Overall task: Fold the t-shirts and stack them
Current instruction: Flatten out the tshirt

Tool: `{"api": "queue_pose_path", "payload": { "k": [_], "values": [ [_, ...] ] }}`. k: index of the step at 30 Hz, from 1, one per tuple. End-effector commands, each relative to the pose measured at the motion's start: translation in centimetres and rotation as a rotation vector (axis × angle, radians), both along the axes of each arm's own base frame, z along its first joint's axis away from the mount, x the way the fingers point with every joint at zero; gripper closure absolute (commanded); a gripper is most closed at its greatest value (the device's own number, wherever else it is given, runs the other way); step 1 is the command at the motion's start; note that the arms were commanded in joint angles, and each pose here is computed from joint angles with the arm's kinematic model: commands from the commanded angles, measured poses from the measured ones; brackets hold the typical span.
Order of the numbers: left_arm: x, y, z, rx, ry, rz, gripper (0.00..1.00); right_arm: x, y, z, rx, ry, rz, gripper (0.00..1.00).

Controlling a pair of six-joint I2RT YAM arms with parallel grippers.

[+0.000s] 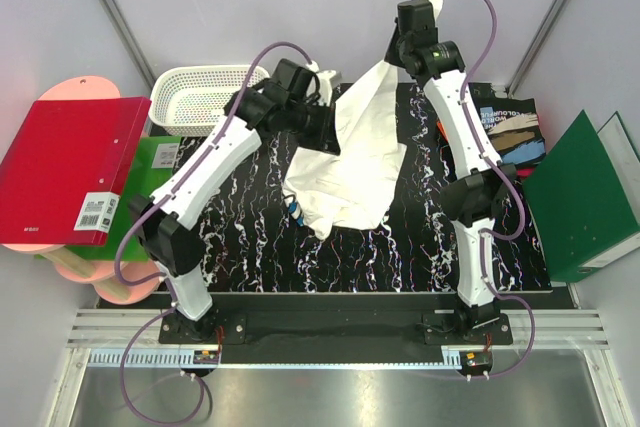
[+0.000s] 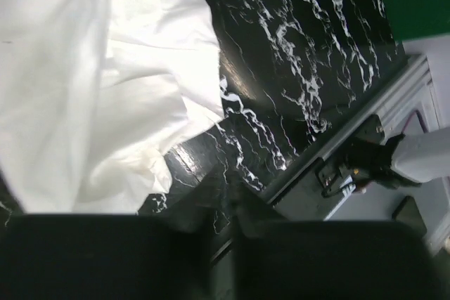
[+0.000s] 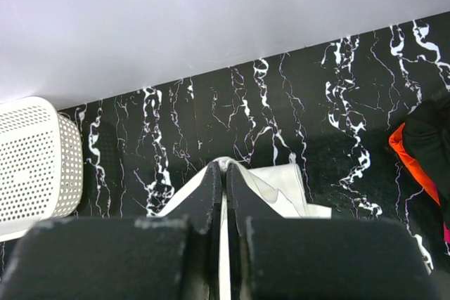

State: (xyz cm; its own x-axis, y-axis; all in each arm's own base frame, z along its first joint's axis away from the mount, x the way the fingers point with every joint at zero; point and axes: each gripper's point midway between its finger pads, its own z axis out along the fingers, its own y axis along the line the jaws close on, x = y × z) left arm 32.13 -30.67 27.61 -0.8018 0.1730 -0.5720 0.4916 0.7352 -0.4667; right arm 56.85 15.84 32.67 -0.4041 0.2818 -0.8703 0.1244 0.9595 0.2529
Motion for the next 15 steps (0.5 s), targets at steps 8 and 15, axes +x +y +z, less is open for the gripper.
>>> {"api": "queue_pose_path", "payload": {
  "k": [8,15],
  "values": [
    [-4.0,2.6,-15.1,0.307,0.429,-0.003,1.0,1.7,-1.8,0.8,-0.016,-0.057,-0.076,1.0],
    [-3.2,9.4,-20.8,0.475,0.548,0.206,1.0,2.0,-5.3,1.4,-0.045,-0.073,-0.174,1.0]
  ]
}}
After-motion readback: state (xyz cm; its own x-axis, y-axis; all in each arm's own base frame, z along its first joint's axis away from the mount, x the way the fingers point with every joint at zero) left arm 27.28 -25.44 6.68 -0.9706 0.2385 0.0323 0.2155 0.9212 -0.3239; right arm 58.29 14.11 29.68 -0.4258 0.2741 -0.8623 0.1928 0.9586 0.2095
